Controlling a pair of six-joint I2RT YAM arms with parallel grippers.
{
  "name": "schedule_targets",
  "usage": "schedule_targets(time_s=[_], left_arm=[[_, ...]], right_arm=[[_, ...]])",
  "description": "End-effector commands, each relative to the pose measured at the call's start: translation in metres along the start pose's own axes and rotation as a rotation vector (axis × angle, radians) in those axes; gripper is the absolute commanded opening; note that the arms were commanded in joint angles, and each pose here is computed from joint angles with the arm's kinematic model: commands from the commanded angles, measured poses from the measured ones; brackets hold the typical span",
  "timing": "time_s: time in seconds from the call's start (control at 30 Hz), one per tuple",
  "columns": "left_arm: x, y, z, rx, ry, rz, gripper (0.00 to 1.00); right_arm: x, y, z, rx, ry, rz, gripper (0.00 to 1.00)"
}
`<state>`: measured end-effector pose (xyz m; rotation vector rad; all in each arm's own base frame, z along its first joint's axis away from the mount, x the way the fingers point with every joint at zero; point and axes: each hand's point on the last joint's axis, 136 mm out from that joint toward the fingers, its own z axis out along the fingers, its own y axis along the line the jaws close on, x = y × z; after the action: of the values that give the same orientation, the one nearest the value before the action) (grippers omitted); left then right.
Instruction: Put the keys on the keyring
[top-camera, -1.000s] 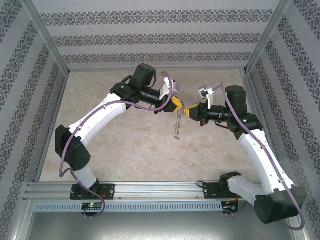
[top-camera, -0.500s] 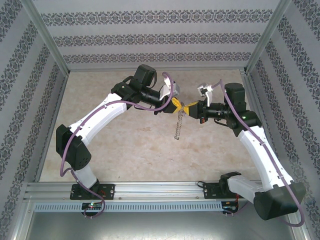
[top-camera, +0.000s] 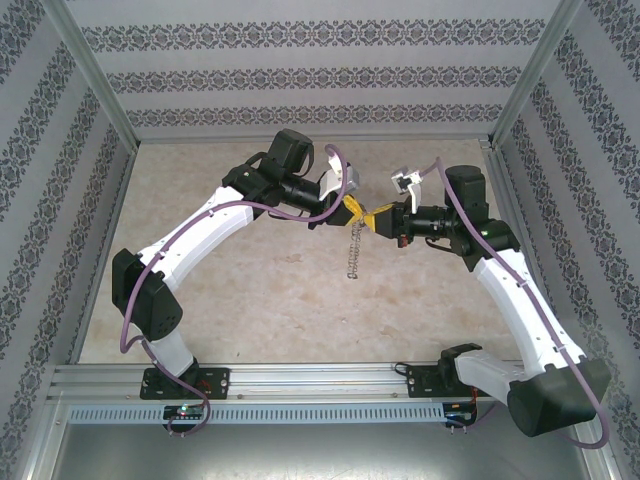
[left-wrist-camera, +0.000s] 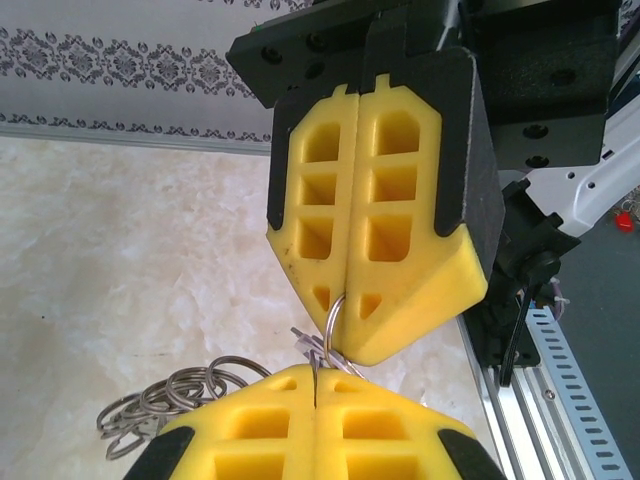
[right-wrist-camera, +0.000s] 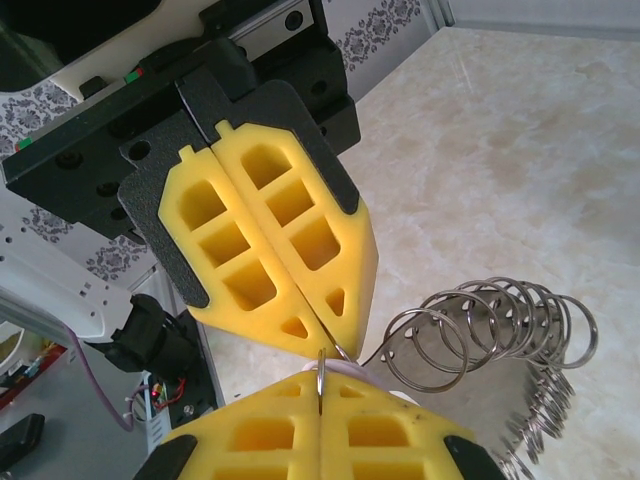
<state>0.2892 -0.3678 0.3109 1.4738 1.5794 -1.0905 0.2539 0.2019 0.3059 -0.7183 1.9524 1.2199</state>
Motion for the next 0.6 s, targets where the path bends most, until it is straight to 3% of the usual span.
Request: schedule_targets(time_s=[0.0, 0.57], left_arm=[[-0.031, -0.017, -0.008, 0.03, -0.093, 0.119, 0.0], [-0.044, -0.029, -0.023, -0.03, -0.168, 0.313, 0.0]], right_arm=[[0.009, -0.002, 0.009, -0.03, 0.03, 0.034, 0.0], [0.008, -0.012, 0.008, -0.07, 0.023, 0.184, 0.0]])
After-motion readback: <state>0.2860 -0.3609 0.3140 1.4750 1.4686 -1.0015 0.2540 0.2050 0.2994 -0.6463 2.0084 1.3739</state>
